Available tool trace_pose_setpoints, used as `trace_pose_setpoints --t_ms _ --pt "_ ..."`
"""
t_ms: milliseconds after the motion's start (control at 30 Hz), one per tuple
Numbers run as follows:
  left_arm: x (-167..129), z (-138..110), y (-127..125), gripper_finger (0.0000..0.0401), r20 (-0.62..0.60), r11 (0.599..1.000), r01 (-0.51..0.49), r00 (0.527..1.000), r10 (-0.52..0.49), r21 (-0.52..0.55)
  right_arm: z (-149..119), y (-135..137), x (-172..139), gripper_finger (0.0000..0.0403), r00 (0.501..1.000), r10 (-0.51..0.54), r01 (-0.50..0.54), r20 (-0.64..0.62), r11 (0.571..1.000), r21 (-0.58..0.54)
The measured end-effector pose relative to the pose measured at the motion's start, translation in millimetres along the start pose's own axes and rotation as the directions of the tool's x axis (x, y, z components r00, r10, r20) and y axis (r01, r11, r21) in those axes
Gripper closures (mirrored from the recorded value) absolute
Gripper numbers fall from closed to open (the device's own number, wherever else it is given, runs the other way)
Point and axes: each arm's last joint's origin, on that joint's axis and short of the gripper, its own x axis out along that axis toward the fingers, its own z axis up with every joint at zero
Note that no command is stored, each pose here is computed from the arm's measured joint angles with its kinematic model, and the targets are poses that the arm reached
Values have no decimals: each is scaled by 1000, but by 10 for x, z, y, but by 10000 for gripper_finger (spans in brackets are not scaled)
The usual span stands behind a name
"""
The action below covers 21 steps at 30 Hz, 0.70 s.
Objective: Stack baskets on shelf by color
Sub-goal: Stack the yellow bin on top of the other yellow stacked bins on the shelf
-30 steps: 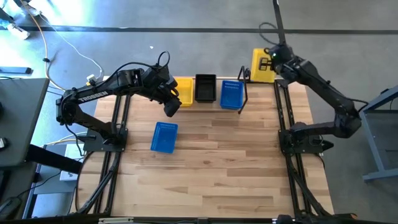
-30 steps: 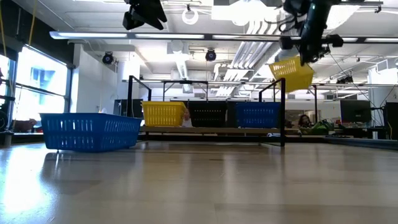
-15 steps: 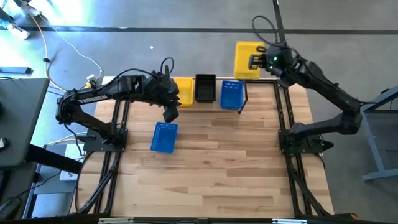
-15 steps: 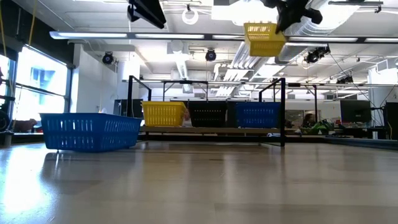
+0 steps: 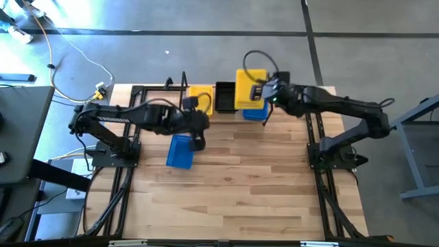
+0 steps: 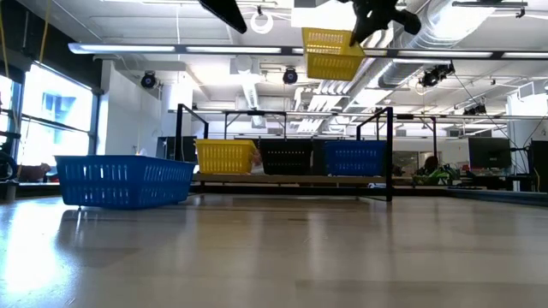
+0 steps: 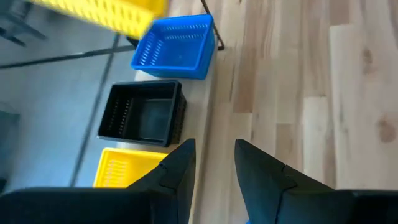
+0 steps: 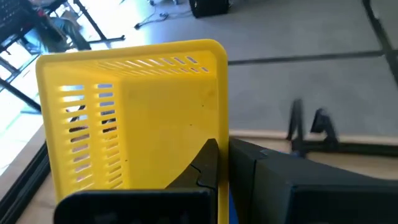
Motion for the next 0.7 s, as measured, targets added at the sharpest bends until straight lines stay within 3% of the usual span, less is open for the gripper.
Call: trace_pose_setpoints --t_ms 200,433,700 --pt "137 49 -284 300 -25 993 -77 997 80 94 -333 274 65 403 999 25 -25 -41 1000 -4" --pt "260 83 -544 300 -27 985 -77 996 83 156 -638 562 190 403 996 75 -74 -53 997 15" --pt "337 109 -676 300 -13 970 -135 990 141 201 -840 755 286 403 987 139 -135 -85 990 49"
